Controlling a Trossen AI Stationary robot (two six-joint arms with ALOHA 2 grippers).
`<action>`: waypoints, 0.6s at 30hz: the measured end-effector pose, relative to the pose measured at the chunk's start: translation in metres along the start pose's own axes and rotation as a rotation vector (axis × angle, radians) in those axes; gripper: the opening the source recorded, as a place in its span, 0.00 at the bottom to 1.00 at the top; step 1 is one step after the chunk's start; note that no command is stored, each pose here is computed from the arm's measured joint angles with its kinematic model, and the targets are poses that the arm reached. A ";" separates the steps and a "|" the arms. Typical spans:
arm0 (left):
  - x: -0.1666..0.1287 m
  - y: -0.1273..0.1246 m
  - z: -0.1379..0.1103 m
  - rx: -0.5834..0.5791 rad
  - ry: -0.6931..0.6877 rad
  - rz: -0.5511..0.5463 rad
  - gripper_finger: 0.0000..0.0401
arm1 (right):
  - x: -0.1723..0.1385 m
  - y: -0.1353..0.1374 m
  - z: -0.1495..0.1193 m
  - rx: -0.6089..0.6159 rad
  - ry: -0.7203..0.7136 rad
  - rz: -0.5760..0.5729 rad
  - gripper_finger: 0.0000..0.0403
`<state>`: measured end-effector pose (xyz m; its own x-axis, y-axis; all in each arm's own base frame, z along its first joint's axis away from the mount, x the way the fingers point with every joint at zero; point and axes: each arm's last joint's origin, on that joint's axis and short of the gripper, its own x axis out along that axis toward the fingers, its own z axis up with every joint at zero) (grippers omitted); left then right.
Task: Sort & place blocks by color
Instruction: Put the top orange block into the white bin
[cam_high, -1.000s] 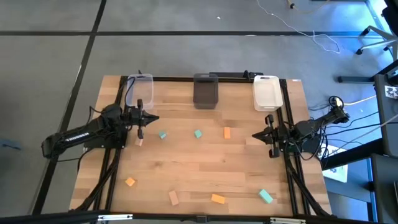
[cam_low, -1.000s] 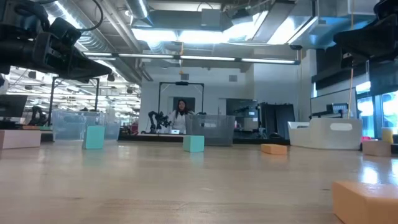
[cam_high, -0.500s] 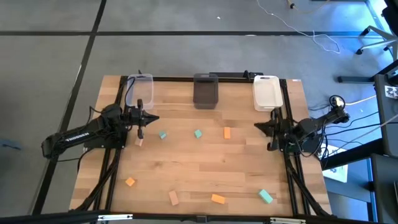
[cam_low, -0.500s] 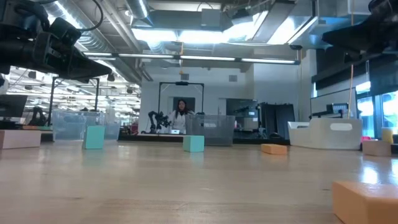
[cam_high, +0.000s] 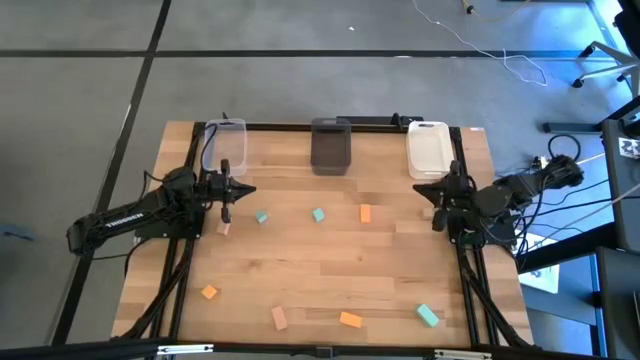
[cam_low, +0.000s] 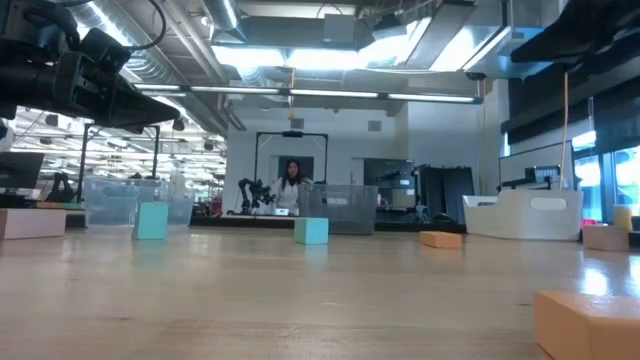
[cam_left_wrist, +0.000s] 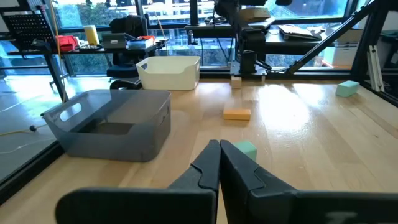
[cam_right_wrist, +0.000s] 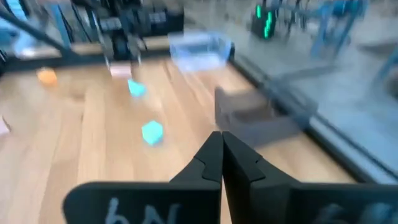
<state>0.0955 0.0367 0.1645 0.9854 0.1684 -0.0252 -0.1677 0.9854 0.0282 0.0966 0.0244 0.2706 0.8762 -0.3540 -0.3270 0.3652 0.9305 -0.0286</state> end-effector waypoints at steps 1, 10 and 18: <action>0.000 0.000 0.000 0.000 0.000 0.000 0.00 | 0.000 0.003 0.004 0.007 0.050 0.006 0.00; 0.000 0.001 0.000 0.000 0.002 0.028 0.00 | 0.003 0.024 0.036 0.214 0.451 0.046 0.04; 0.000 0.001 0.000 0.000 -0.001 0.029 0.00 | 0.013 0.037 0.042 0.332 0.645 -0.053 0.21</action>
<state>0.0954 0.0375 0.1647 0.9801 0.1969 -0.0233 -0.1962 0.9801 0.0287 0.1346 0.0501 0.3045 0.5323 -0.1767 -0.8279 0.5684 0.7994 0.1948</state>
